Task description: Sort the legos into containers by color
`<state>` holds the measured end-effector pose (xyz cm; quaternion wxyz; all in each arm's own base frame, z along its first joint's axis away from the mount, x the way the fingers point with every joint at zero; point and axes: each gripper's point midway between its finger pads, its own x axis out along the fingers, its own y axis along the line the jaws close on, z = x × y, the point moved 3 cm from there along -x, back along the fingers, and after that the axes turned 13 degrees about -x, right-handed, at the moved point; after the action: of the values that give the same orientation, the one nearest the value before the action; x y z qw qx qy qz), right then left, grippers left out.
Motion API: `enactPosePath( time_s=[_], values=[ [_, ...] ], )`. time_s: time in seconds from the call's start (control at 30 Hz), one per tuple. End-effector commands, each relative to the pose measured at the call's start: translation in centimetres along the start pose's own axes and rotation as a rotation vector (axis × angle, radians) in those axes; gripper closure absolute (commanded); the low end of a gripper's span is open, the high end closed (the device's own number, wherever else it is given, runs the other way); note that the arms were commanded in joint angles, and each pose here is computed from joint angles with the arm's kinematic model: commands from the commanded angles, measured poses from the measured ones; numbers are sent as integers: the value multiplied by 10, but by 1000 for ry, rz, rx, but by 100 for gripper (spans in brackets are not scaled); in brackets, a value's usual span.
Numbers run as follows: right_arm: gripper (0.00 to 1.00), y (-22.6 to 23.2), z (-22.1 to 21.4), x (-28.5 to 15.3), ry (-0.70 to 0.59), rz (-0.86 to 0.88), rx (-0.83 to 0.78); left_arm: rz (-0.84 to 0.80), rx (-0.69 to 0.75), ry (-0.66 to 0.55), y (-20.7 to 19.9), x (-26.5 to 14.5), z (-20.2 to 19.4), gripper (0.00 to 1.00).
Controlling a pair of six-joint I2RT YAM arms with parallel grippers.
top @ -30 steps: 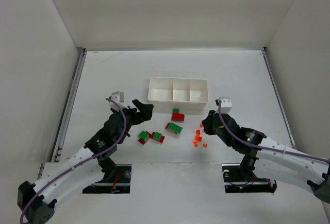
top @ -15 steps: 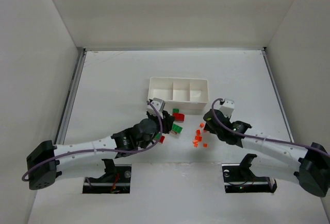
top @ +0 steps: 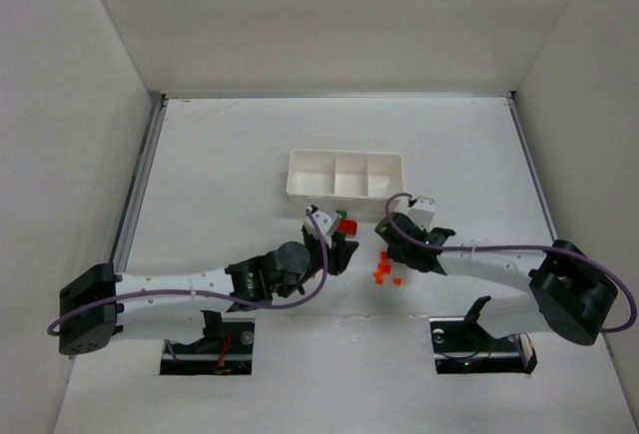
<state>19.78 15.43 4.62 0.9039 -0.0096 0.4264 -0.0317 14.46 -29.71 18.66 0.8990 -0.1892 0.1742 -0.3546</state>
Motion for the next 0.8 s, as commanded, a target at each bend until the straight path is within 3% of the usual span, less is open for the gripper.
enactPosePath(
  time_s=[0.0,0.2,0.33,0.53,0.77],
  values=[
    [58,20,18,-2,-41,46,33,-74,-20,-12,-9,0,1,65],
    [78,15,22,-8,-76,51,61,-68,-12,38,-7,0,-15,64],
    [81,-1,40,-28,-169,86,122,-67,-16,71,-15,3,-24,63],
    [82,-40,81,-51,-348,115,278,-34,0,122,-37,26,-41,54],
    [82,-61,99,-62,-454,154,354,161,15,194,-33,67,-64,52]
  ],
)
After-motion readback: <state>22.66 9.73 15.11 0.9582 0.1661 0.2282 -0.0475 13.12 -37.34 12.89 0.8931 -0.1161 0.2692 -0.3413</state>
